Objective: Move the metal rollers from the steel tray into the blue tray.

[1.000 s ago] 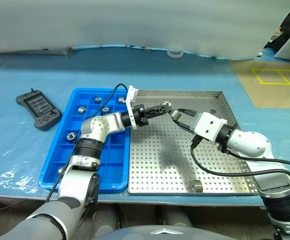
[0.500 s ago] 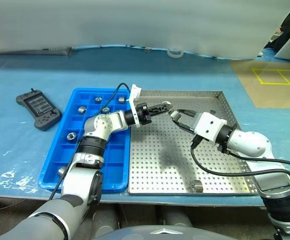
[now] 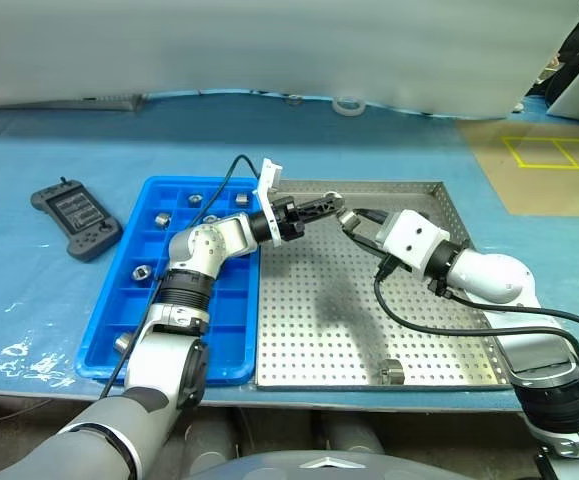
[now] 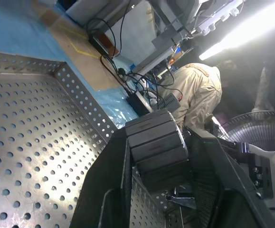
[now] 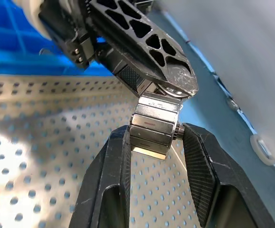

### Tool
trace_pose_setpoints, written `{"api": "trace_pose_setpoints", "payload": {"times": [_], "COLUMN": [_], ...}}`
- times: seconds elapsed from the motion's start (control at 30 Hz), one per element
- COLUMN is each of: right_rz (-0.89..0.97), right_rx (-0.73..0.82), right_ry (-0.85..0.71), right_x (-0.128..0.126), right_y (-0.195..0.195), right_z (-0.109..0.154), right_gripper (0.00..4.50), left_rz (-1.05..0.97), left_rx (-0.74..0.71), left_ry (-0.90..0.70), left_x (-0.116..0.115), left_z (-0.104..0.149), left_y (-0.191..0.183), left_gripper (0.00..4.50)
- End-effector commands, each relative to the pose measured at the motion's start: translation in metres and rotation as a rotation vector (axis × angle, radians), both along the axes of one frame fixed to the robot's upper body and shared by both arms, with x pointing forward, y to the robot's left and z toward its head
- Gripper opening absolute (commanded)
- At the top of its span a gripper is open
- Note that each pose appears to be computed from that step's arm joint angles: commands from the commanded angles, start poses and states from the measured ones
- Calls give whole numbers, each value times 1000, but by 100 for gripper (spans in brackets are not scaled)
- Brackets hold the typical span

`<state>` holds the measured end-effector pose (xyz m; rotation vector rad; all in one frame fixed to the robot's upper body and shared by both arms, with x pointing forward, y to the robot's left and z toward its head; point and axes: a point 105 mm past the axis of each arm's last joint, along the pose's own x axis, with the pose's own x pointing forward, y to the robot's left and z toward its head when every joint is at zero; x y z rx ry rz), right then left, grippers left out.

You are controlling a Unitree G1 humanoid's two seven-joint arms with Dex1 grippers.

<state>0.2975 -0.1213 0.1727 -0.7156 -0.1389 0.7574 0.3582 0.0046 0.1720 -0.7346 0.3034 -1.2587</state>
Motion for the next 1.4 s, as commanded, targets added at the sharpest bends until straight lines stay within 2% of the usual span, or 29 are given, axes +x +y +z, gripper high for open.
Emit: {"api": "trace_pose_setpoints", "payload": {"times": [0.03,0.23,0.4,0.5,0.63,0.7,0.8,0.9,1.0,1.07,1.23,1.4], "right_rz": [-39,-46,-21,-13,-18,-19,-38,-105,-157,-131,-85,-74], "right_rx": [7,-21,-27,-21,-10,64,204,316,274,275,256,244], "right_ry": [9,36,44,38,34,55,134,222,236,242,239,239], "right_x": [-1,-1,2,4,8,8,12,24,35,35,38,41], "right_y": [-11,-18,-15,-14,-17,-16,-18,-30,-39,-33,-20,-19], "right_z": [-1,-15,-20,-18,-12,-3,1,-7,-21,-23,-26,-29], "right_gripper": [123,123,123,123,123,123,123,123,123,123,123,123], "left_rz": [66,165,188,152,46,7,28,46,65,75,6,15], "left_rx": [-64,-25,48,111,240,327,470,538,596,607,631,680], "left_ry": [-127,-184,-207,-250,-391,-447,-519,-588,-670,-676,-626,-574], "left_x": [6,17,16,4,-36,-53,-61,-64,-68,-70,-94,-101], "left_z": [39,52,48,44,31,18,-2,-9,-19,-24,-41,-53], "left_y": [27,58,78,85,101,116,137,145,147,148,154,169], "left_gripper": [126,126,126,126,126,126,126,126,126,126,126,126]}}
